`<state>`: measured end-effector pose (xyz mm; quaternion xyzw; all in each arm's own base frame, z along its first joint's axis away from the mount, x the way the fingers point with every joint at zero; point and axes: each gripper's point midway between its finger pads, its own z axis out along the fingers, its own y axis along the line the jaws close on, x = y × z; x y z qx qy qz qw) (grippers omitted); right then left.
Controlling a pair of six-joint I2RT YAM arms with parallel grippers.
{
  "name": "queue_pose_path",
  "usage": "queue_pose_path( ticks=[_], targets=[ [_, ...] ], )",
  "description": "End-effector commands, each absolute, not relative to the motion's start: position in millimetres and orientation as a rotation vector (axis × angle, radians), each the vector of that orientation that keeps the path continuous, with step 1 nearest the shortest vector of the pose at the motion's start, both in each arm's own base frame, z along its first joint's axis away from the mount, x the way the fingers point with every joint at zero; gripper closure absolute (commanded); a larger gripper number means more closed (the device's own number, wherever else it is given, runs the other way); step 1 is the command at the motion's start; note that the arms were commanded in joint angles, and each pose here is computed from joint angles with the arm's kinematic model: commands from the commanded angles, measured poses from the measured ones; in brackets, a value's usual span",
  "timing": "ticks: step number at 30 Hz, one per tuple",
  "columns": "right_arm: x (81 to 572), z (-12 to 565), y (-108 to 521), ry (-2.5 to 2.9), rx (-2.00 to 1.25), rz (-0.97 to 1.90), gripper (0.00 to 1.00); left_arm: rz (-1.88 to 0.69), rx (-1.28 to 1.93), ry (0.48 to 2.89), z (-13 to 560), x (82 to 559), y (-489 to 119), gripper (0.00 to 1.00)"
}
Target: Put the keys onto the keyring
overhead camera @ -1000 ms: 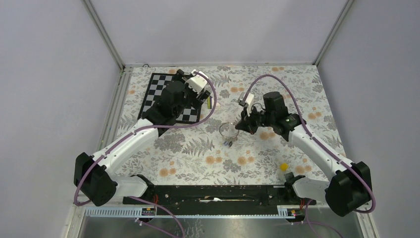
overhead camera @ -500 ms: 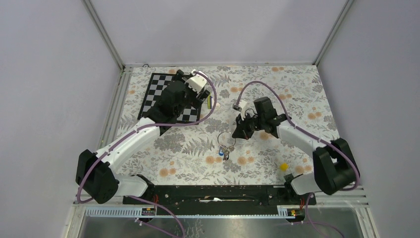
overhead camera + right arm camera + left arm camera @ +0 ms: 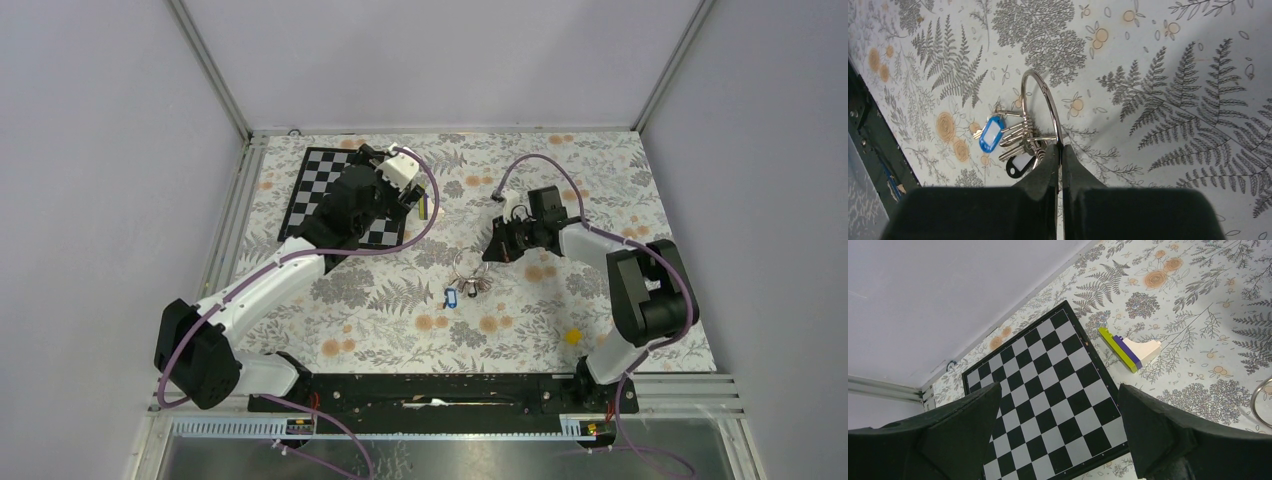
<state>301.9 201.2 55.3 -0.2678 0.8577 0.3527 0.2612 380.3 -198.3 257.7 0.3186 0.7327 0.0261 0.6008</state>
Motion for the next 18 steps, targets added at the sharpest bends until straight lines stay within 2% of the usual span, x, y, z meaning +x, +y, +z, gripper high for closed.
queue_pose_path(
  ticks=[1,10,18],
  targets=[
    [329.7,62.8,203.5,2.281,-0.695,0.967,1.00,0.035,0.719,1.668,263.5,384.9,-203.0,0.01],
    [360.2,74.7,195.0,2.260,-0.633,1.021,1.00,0.026,0.734,1.675,259.6,383.2,-204.5,0.01],
    [347.7,103.7,202.6,2.221,-0.634,1.133,1.00,0.039,0.754,1.677,253.4,385.1,-205.2,0.01]
  ],
)
